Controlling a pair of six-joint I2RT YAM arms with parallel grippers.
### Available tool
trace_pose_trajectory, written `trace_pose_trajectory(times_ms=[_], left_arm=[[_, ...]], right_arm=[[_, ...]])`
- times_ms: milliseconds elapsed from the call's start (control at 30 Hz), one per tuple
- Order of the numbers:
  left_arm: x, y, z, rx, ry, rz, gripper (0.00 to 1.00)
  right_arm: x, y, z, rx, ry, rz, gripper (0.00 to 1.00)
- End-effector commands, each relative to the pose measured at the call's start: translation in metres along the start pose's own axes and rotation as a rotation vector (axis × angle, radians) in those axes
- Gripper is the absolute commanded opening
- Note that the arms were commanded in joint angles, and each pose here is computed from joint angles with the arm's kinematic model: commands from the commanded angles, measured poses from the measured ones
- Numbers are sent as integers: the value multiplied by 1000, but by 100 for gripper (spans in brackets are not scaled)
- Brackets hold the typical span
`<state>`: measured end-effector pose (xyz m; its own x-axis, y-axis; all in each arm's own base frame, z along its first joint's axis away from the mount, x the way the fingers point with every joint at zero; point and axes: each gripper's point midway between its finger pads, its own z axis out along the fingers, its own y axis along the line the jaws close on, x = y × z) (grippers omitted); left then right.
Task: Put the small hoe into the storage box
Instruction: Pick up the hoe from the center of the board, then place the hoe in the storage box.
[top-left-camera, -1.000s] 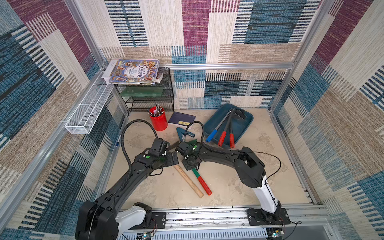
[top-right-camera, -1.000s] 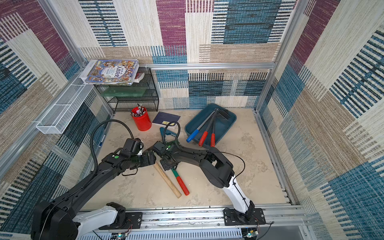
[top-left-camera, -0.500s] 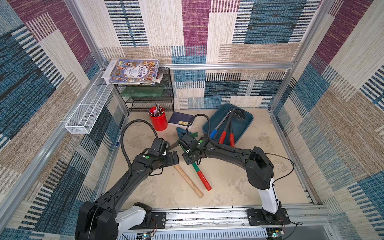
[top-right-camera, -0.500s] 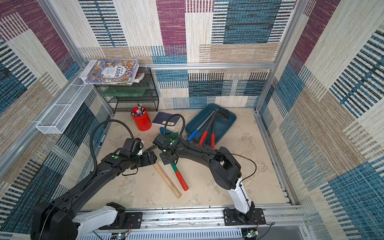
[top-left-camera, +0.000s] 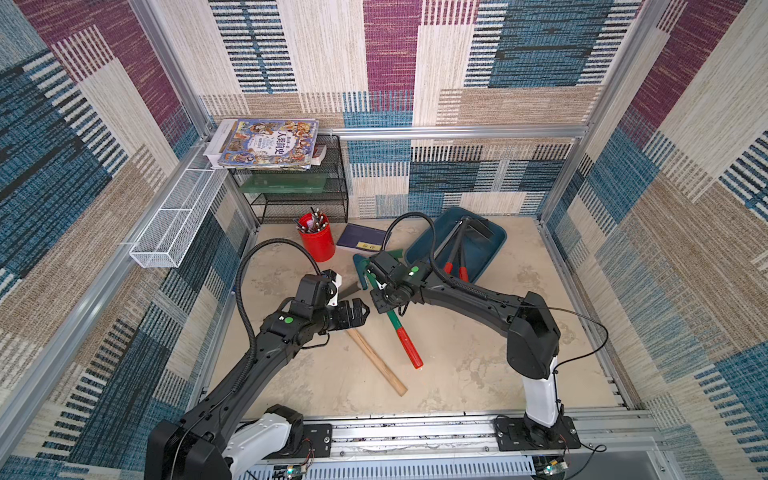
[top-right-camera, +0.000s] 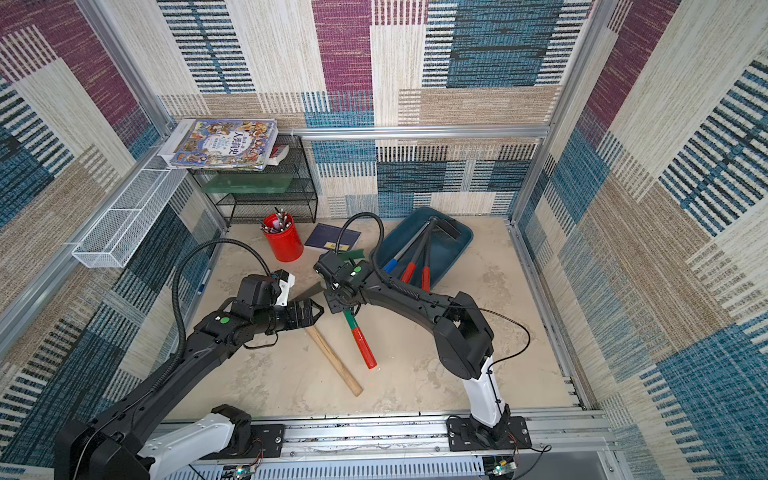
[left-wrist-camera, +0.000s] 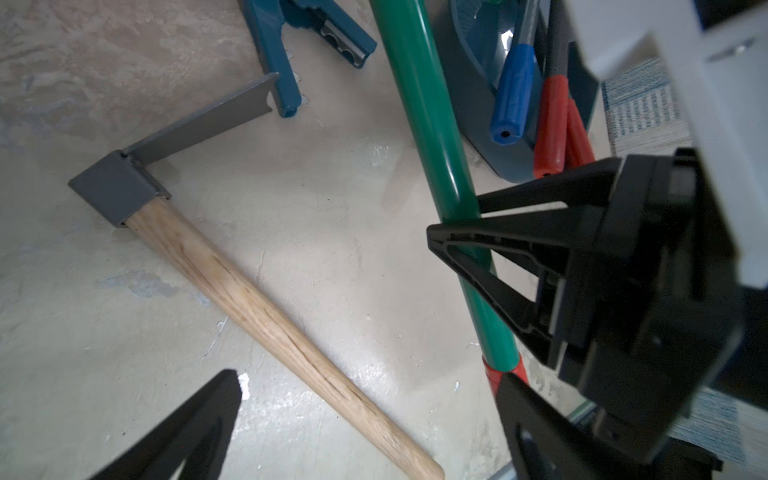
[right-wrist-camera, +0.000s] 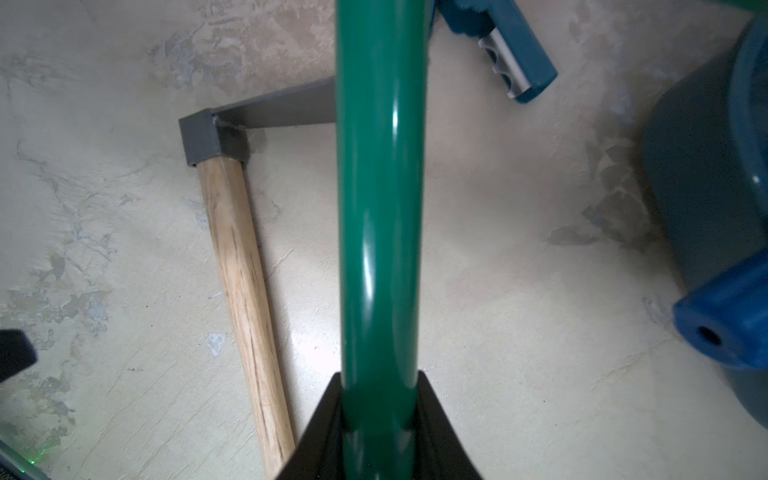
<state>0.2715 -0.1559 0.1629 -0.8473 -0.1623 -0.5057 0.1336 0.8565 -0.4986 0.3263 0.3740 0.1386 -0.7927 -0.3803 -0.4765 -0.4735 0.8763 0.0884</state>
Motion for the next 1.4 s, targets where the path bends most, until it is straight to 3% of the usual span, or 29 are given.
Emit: trace_pose_trajectory(times_ms=[0, 600, 1367], left_arm=[[-5, -13, -3, 68, -17, 39, 100], [-6, -15, -2, 72, -9, 23, 100], [-5, -15, -2, 64, 5, 20, 100]], right_arm=[[-24, -2, -18, -7, -82, 10, 0], [-78, -57, -71, -38, -208, 198, 0], [-117, -175, -82, -92, -303, 516, 0]])
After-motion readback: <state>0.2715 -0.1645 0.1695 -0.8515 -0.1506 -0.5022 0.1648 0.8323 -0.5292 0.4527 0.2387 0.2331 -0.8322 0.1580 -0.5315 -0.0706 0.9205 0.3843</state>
